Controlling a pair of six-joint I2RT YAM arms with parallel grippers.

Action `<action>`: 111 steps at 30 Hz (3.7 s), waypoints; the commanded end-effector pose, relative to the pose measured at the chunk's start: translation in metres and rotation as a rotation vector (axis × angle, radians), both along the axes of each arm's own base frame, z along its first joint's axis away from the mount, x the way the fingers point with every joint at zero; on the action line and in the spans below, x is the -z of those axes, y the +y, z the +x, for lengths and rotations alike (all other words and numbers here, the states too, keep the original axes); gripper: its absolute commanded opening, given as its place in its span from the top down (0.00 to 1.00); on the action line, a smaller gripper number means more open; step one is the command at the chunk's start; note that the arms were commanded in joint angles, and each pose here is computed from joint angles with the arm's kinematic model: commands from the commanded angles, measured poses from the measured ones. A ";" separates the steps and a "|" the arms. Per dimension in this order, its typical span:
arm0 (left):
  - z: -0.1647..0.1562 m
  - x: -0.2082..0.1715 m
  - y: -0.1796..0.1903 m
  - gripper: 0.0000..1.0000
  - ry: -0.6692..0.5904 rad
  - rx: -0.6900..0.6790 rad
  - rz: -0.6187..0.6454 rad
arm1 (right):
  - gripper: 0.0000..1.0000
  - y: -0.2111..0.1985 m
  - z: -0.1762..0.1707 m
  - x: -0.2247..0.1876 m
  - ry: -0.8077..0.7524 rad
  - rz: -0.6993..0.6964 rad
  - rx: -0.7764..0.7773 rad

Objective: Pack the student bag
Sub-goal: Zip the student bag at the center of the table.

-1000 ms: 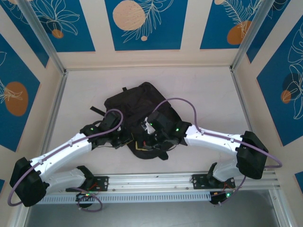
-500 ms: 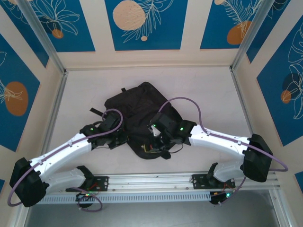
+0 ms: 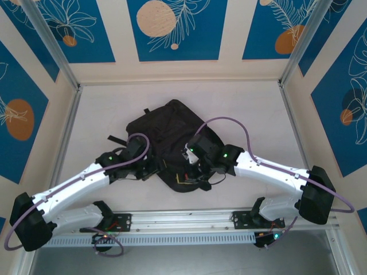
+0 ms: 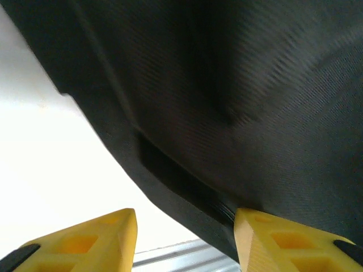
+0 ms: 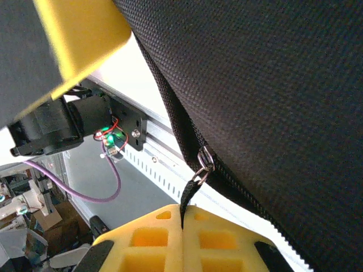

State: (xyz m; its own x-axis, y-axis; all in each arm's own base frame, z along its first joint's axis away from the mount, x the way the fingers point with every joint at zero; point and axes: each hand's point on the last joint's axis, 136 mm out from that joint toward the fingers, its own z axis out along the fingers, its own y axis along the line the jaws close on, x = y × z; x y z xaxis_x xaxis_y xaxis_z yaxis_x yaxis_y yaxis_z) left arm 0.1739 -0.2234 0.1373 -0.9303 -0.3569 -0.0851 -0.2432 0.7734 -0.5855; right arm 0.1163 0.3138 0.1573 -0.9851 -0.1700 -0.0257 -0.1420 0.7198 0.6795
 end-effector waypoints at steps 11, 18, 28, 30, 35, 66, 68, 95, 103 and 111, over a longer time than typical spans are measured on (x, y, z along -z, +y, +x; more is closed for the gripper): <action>-0.007 -0.001 -0.027 0.62 0.082 -0.090 -0.088 | 1.00 0.008 -0.003 -0.008 0.022 0.068 -0.003; -0.003 0.012 -0.006 0.81 0.037 -0.110 0.025 | 1.00 0.003 0.002 -0.006 0.020 0.049 0.014; 0.004 0.012 0.014 1.00 -0.039 -0.079 0.132 | 1.00 -0.021 -0.001 -0.007 0.059 -0.056 -0.031; 0.006 0.008 0.020 1.00 -0.057 -0.078 0.148 | 1.00 -0.027 -0.003 -0.012 0.063 -0.072 -0.044; 0.011 0.002 0.032 1.00 -0.086 -0.070 0.159 | 1.00 -0.033 -0.007 -0.015 0.064 -0.097 -0.069; 0.031 -0.031 0.078 1.00 -0.220 0.242 0.314 | 1.00 0.088 0.036 -0.015 0.133 0.119 -0.252; 0.035 -0.030 0.078 1.00 -0.221 0.239 0.311 | 1.00 0.094 0.028 -0.003 0.137 0.145 -0.246; -0.006 0.022 0.095 0.50 0.016 0.063 0.261 | 1.00 0.125 0.024 0.056 0.092 0.183 -0.221; 0.009 0.033 0.093 0.50 0.038 0.056 0.301 | 1.00 0.129 0.022 0.044 0.083 0.195 -0.241; 0.012 0.037 0.098 0.59 0.092 0.001 0.294 | 1.00 0.124 0.020 0.035 0.069 0.188 -0.240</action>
State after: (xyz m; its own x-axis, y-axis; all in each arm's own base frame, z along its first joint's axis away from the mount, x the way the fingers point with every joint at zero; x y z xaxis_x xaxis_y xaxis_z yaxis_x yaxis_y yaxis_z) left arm 0.1777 -0.1310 0.0999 -0.9579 -0.2728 -0.0898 -0.2323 0.9197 -0.3165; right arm 0.1424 0.4376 0.0969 -0.9263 -0.3767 0.0099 -0.2227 0.5686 0.7919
